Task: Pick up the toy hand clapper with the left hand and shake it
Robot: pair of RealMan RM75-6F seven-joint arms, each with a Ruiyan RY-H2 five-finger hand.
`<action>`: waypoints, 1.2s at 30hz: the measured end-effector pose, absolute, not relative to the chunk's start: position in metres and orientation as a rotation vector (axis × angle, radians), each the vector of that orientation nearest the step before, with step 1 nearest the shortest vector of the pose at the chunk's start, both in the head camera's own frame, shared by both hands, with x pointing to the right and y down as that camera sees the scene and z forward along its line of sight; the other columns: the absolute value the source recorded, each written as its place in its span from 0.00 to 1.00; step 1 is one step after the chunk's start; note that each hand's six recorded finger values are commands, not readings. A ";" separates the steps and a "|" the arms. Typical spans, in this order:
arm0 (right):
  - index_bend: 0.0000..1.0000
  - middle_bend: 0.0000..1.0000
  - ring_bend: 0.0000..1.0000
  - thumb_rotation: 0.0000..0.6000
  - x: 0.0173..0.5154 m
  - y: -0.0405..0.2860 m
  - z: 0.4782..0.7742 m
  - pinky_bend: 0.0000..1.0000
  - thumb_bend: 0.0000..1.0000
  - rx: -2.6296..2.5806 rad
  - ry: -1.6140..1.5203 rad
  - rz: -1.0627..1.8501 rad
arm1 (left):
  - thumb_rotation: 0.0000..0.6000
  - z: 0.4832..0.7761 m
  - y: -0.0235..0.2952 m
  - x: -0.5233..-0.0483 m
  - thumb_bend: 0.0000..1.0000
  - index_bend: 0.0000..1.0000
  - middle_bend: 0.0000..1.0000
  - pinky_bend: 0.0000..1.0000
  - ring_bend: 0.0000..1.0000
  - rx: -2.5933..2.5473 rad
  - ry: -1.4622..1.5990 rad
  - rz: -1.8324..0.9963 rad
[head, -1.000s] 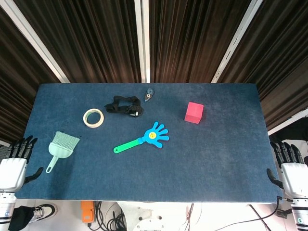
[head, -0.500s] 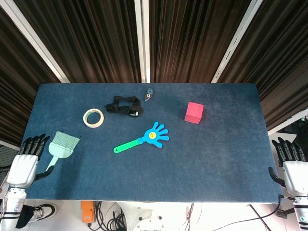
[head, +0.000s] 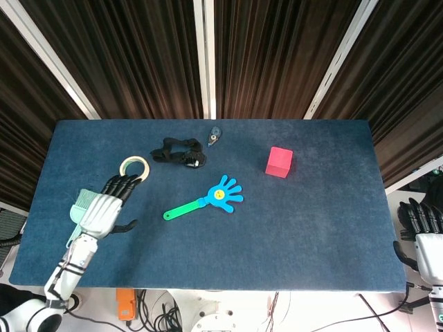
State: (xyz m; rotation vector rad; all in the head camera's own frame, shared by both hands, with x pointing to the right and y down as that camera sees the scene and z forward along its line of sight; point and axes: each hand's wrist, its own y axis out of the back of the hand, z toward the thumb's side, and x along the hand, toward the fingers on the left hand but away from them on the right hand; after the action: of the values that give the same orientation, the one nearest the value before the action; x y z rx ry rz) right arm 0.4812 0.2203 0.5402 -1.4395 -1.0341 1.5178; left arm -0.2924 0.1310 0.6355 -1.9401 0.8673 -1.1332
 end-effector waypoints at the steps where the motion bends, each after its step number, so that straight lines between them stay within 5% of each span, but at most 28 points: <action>1: 0.00 0.00 0.00 1.00 0.482 0.220 0.539 0.00 0.27 -1.435 -1.035 1.517 | 1.00 0.639 0.127 -0.281 0.20 0.09 0.07 0.02 0.00 -1.957 0.856 -1.114; 13: 0.00 0.00 0.00 1.00 0.491 0.219 0.536 0.00 0.27 -1.419 -1.049 1.530 | 0.90 0.685 0.112 -0.205 0.18 0.12 0.11 0.02 0.00 -2.094 0.856 -1.090; 19: 0.00 0.00 0.00 1.00 0.493 0.217 0.539 0.00 0.27 -1.425 -1.048 1.536 | 0.76 0.714 0.109 -0.181 0.18 0.12 0.11 0.01 0.00 -2.119 0.853 -1.125; 30: 0.00 0.00 0.00 1.00 0.500 0.219 0.537 0.00 0.27 -1.414 -1.067 1.546 | 0.73 0.734 0.110 -0.160 0.17 0.15 0.11 0.01 0.00 -2.118 0.850 -1.159; 36: 0.00 0.00 0.00 1.00 0.502 0.220 0.537 0.00 0.27 -1.413 -1.072 1.546 | 0.59 0.742 0.114 -0.157 0.15 0.17 0.11 0.02 0.02 -2.119 0.851 -1.218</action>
State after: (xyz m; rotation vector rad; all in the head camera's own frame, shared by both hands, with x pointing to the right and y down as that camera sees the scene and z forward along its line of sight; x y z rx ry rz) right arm 0.5015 0.2201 0.5366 -1.4129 -1.0721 1.5461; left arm -0.1569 0.1140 0.7417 -2.1187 0.8512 -1.2185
